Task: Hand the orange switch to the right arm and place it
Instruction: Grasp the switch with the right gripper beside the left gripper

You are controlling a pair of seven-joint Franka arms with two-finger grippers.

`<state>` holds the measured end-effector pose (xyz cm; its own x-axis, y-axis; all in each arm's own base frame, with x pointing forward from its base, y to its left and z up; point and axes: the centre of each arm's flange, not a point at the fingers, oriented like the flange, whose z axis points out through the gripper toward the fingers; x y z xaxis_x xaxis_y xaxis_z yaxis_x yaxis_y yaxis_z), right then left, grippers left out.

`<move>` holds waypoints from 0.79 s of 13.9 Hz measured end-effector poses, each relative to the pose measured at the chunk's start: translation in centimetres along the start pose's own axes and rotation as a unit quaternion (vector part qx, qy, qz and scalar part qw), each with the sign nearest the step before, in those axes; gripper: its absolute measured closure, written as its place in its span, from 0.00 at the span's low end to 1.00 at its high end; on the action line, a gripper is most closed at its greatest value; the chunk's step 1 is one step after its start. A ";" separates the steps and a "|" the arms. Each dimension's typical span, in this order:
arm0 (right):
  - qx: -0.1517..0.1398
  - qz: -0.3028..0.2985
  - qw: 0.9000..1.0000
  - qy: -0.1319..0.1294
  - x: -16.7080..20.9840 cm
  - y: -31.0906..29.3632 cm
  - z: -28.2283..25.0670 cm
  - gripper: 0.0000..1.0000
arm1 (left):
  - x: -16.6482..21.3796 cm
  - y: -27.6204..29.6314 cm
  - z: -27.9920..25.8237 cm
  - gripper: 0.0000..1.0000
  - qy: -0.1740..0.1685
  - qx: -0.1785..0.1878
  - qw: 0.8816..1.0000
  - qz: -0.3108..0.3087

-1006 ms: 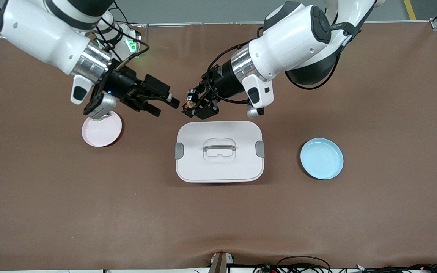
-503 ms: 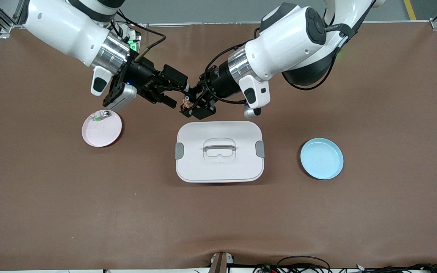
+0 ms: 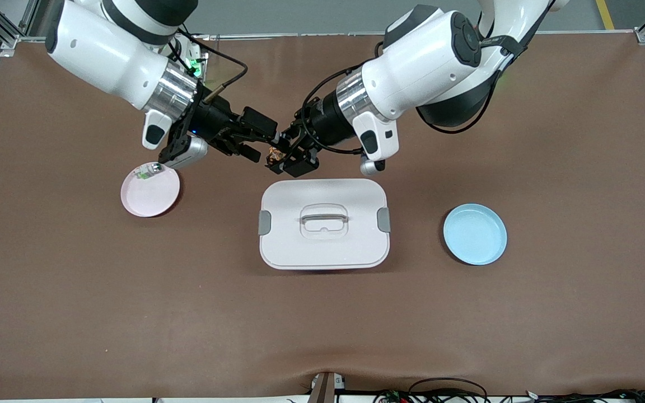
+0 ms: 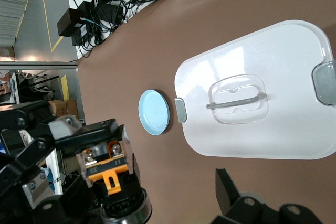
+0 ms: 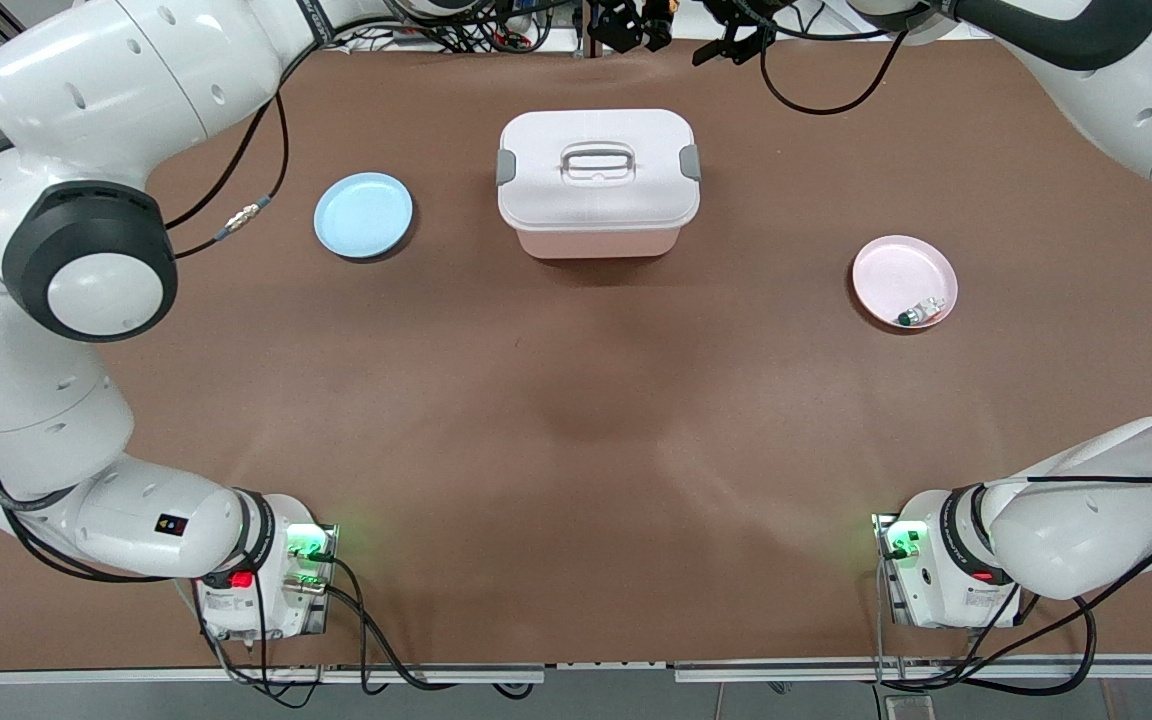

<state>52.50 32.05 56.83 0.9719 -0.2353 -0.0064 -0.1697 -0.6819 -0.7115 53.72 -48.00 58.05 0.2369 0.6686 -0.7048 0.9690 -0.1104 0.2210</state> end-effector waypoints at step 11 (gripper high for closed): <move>0.018 0.026 0.999 0.011 0.3 -2.6 -1.1 0.03 | -0.1 0.1 -0.2 0.28 -0.001 -0.003 1.000 0.001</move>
<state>53.04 32.94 59.45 0.9580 -0.2851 -0.0296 -0.2141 -0.6431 -0.7352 53.77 -47.97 58.26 0.2382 0.6664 -0.7065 0.9683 -0.1069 0.2256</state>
